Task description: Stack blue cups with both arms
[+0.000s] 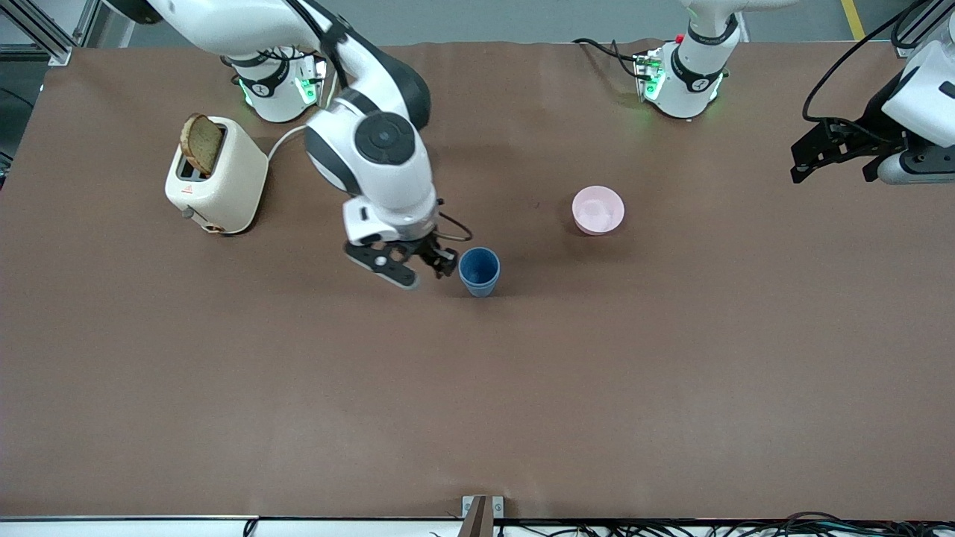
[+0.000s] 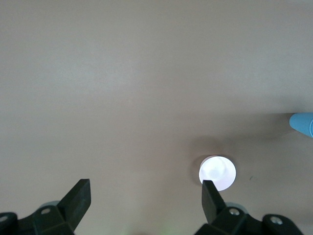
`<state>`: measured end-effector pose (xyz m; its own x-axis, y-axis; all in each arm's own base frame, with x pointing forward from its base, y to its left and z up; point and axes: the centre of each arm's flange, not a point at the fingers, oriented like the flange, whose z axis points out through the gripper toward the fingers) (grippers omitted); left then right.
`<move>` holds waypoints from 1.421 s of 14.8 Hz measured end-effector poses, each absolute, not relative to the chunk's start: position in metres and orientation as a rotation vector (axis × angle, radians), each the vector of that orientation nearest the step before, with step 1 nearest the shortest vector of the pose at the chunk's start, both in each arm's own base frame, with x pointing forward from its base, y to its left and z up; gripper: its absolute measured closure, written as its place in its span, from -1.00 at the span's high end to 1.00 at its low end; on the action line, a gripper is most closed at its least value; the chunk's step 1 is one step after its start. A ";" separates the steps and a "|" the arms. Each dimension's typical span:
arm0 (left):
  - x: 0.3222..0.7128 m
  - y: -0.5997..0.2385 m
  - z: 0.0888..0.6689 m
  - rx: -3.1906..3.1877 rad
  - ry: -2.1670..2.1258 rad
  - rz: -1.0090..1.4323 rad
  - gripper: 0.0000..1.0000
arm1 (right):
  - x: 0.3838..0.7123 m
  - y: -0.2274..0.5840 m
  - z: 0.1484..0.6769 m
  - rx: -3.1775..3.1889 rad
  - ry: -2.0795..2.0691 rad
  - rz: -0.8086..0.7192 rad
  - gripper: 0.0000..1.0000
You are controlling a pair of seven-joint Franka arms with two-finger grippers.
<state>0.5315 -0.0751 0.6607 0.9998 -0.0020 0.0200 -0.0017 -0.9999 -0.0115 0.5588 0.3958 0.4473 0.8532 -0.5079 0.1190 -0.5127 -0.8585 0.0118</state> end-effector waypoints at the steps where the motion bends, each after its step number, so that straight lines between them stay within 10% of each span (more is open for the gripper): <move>1: 0.532 -0.075 0.661 -3.130 0.002 -0.032 1.00 | 0.563 0.372 0.472 2.953 -0.795 0.205 0.89; 11: 0.532 -0.074 0.662 -3.130 0.000 -0.034 1.00 | 0.564 0.061 0.638 2.971 -0.376 0.039 1.00; 21: 0.530 -0.064 0.665 -3.128 -0.027 -0.015 1.00 | 0.545 -0.080 0.655 3.107 -0.300 -0.010 1.00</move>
